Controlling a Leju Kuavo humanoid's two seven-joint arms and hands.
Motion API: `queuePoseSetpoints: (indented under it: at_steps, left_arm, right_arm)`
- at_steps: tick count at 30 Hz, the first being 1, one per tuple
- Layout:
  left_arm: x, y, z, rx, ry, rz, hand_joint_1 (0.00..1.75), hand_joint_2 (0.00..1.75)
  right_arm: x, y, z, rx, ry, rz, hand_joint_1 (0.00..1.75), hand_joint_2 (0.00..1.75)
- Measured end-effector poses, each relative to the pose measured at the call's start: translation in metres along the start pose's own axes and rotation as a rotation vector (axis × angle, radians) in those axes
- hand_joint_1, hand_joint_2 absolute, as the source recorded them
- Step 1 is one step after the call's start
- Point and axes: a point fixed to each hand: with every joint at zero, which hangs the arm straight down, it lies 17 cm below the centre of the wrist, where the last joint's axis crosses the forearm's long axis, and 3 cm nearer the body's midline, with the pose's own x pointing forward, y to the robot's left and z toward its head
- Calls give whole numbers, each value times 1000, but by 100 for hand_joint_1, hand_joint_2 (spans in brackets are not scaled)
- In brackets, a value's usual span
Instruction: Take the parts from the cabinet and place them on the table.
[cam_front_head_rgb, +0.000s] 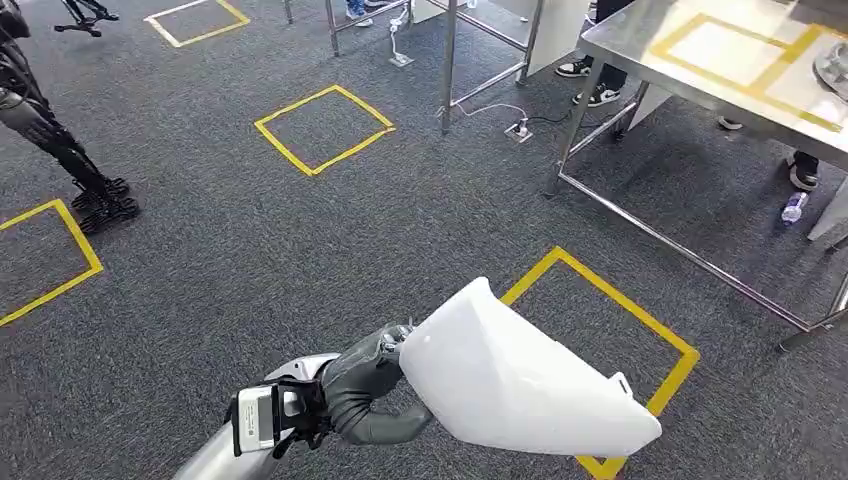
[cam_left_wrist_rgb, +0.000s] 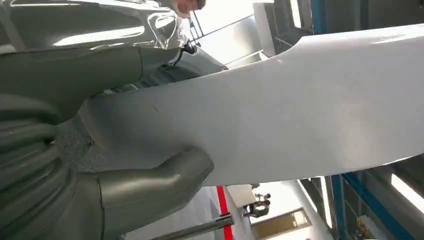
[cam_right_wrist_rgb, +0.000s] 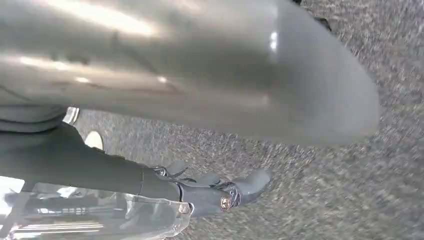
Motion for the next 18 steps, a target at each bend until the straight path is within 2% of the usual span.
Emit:
queuePoseSetpoints:
  at_steps: [18]
  left_arm:
    - [4, -8, -10, -36, 3, 9, 175, 175]
  right_arm:
    - [7, 2, 0, 3, -28, -11, 0, 0]
